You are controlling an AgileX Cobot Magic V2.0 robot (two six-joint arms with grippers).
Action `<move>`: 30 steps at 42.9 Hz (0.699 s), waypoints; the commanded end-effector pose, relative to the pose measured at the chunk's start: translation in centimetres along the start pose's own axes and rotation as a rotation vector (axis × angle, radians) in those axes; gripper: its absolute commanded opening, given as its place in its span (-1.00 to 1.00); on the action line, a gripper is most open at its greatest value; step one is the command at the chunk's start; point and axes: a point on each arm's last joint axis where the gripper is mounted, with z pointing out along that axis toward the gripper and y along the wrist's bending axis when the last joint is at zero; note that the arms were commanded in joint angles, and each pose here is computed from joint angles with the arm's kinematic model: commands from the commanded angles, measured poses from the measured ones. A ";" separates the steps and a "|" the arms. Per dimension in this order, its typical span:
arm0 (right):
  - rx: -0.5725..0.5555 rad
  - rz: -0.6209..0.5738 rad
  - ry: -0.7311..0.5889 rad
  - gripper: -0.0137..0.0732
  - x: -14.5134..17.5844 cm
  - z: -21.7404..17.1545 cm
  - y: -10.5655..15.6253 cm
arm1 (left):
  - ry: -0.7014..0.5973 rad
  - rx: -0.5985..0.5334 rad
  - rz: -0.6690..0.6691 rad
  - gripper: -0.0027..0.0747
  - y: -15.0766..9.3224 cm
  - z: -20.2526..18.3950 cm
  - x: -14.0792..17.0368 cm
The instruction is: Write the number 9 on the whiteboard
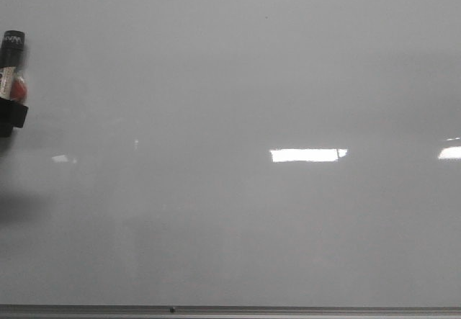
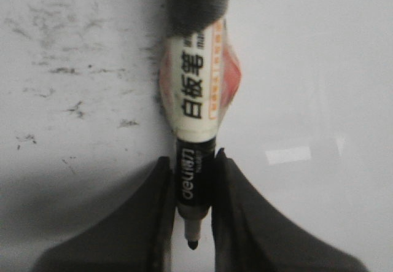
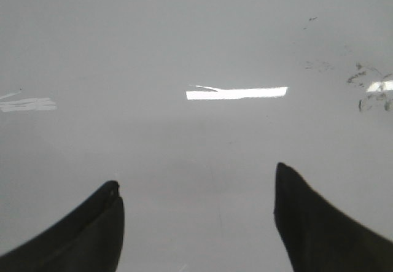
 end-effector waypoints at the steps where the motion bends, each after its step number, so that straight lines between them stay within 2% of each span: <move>1: 0.005 -0.009 -0.091 0.56 -1.7 -0.2 0.1 | -0.133 -0.003 0.006 -0.94 -0.1 -0.6 -2.2; 9: 0.005 -0.009 -0.091 0.56 -1.7 -0.2 0.1 | -0.105 0.014 -0.035 -0.96 -0.4 -2.3 -2.8; 13: 0.004 -0.008 -0.087 0.56 -1.7 -0.2 0.1 | -0.040 0.049 -0.073 -0.96 -0.9 -4.0 -3.4; 20: -0.004 0.005 -0.026 0.56 -1.9 -0.2 0.2 | 0.097 0.143 -0.036 -0.96 -2.4 -7.2 -5.1; 24: -0.013 0.005 0.049 0.56 -2.3 0.2 0.4 | 0.148 0.203 0.034 -0.96 -3.6 -8.9 -6.2; 30: -0.083 -0.037 0.196 0.56 -3.2 1.5 1.1 | 0.216 0.319 0.228 -0.96 -5.8 -11.3 -7.7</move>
